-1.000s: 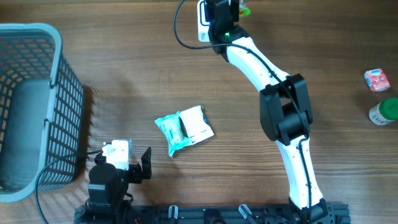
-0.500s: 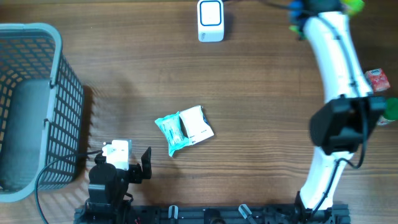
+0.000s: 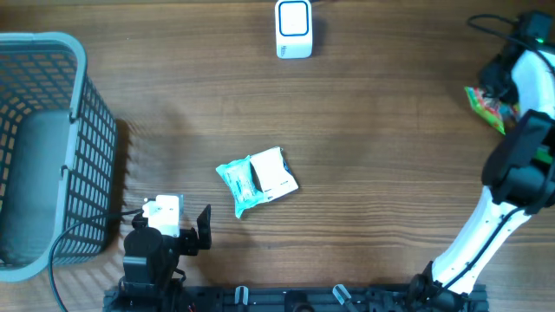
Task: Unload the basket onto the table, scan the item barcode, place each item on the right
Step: 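Carry the Haribo bag right and drop it at the table's right edge, then move the right gripper over the white packet beside the wipes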
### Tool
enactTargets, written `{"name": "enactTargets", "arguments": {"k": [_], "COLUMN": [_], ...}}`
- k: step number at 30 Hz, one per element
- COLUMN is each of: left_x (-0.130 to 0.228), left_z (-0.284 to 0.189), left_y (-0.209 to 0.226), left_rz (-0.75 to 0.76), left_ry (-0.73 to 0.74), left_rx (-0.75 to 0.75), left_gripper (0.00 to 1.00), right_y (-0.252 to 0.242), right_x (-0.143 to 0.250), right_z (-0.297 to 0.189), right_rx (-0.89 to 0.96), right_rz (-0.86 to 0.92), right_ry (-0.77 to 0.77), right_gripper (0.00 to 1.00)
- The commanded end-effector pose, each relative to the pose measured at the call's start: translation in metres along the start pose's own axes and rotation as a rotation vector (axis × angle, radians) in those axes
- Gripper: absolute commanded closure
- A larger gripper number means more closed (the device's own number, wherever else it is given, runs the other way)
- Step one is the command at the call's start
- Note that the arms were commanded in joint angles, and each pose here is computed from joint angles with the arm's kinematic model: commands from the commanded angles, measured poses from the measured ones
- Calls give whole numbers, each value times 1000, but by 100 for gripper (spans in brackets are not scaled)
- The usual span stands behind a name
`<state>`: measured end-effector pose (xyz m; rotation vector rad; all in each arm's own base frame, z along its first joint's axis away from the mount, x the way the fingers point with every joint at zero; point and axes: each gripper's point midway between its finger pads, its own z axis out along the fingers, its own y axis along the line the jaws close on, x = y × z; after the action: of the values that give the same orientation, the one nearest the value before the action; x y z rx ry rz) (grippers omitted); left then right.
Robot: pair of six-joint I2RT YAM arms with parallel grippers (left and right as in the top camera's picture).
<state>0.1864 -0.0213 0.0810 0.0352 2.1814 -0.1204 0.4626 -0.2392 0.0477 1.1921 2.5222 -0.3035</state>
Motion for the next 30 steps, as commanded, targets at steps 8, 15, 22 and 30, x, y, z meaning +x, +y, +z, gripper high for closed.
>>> {"name": "enactTargets", "arguments": {"k": [8, 15, 22, 30], "left_x": [0, 0, 0, 0], "left_z": [1, 1, 1, 1], "left_y": [2, 2, 2, 2], "left_rz": [-10, -10, -10, -10], "left_ry": [-2, -2, -2, -2], "left_rx": [-8, -8, -8, -8], "left_gripper": [0, 0, 0, 0], "right_y": [133, 204, 210, 213], "right_x": [34, 222, 379, 458], "right_z": [-164, -241, -254, -241], "right_rx": [-399, -499, -481, -526], "right_rz": [-282, -706, -1023, -1183], "right_ry": [-91, 132, 264, 250], "right_gripper": [0, 0, 0, 0]}}
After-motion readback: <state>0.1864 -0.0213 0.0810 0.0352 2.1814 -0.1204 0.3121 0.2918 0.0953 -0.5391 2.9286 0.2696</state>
